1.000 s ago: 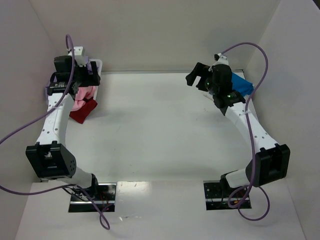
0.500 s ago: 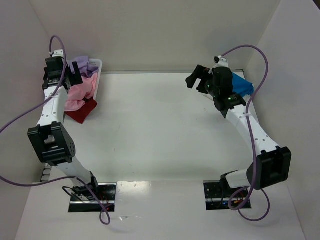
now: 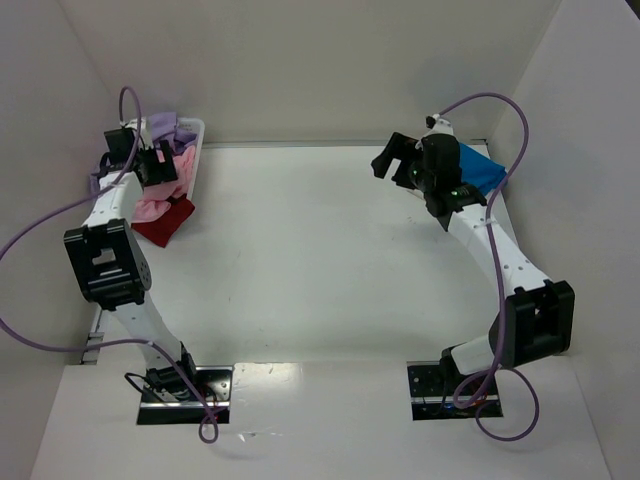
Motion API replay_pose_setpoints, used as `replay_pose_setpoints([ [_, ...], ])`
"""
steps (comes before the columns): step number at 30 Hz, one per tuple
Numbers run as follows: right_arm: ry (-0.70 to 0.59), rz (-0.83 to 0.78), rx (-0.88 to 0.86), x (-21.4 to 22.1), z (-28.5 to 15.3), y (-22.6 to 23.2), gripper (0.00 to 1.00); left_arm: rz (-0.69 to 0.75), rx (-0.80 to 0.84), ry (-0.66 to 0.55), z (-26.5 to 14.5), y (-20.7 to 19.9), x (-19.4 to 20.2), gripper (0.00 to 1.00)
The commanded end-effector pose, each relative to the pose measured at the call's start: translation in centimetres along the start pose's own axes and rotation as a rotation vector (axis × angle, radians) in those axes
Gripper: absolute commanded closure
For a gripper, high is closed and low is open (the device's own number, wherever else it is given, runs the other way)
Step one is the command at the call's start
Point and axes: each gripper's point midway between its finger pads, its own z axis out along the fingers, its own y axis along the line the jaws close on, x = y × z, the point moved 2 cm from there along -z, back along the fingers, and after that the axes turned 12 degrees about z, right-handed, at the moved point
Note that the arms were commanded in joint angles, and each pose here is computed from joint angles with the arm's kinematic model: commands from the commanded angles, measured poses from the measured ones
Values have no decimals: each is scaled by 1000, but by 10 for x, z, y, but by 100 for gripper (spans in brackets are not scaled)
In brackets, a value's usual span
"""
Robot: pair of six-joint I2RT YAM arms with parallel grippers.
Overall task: Fold and stack the t-shirts
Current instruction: Grab crumpled tshirt from bin with the left arm
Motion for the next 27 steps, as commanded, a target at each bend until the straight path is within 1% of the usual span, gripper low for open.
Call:
replay_pose_setpoints([
  [1,-39,6,-17,-9,5,1,0,22,68,-43,10,-8,-11,11],
  [2,-44,9,-10,-11,5,-2,0,21,70,-34,10,-8,-9,18],
  [3,-44,9,-10,-11,5,-2,0,12,58,-31,10,-7,-8,18],
  [4,-44,9,-10,-11,5,-2,0,10,52,-16,9,-6,-5,24],
  [5,-44,9,-10,-11,5,-2,0,10,40,-13,10,-4,-5,27],
  [6,-44,9,-10,-11,5,-2,0,9,21,2,9,-1,-2,32],
  [7,-51,9,-16,-14,2,0,0,0,11,6,7,-1,0,43],
  [8,-64,12,-15,-18,2,-2,0,-2,13,19,8,-2,6,50],
  [9,-64,12,-15,-18,2,-2,0,-10,-1,-6,-1,0,-4,62],
  [10,-58,12,-22,-17,2,-1,0,-9,-2,-9,-5,0,-4,69],
  [11,-58,21,-23,-17,2,0,0,-16,-6,-33,-13,1,-12,76],
  [12,-49,21,-33,-16,2,1,0,-27,-7,-37,-19,0,-15,90],
  [13,-49,21,-33,-16,2,1,0,-31,-5,-82,-33,0,-31,98],
  [14,-43,20,-40,-15,2,2,0,-45,7,-109,-42,-1,-42,100],
  [17,-66,30,-60,-23,-6,10,0,-46,53,-256,-95,-8,-93,100],
  [18,-69,38,-77,-25,-11,15,0,-50,75,-275,-101,-10,-101,100],
  [20,-83,36,-104,-30,-20,22,0,-32,136,-387,-148,-19,-140,100],
  [21,-90,35,-110,-33,-23,24,0,-35,171,-406,-157,-24,-149,100],
  [22,-97,35,-116,-35,-26,26,0,-35,200,-450,-178,-29,-161,100],
  [23,-96,34,-127,-36,-32,29,0,-11,262,-518,-207,-39,-177,100],
  [24,-102,33,-133,-36,-37,30,0,6,323,-556,-231,-50,-183,100],
  [27,-105,30,-161,-37,-47,35,0,77,471,-621,-275,-89,-195,100],
])
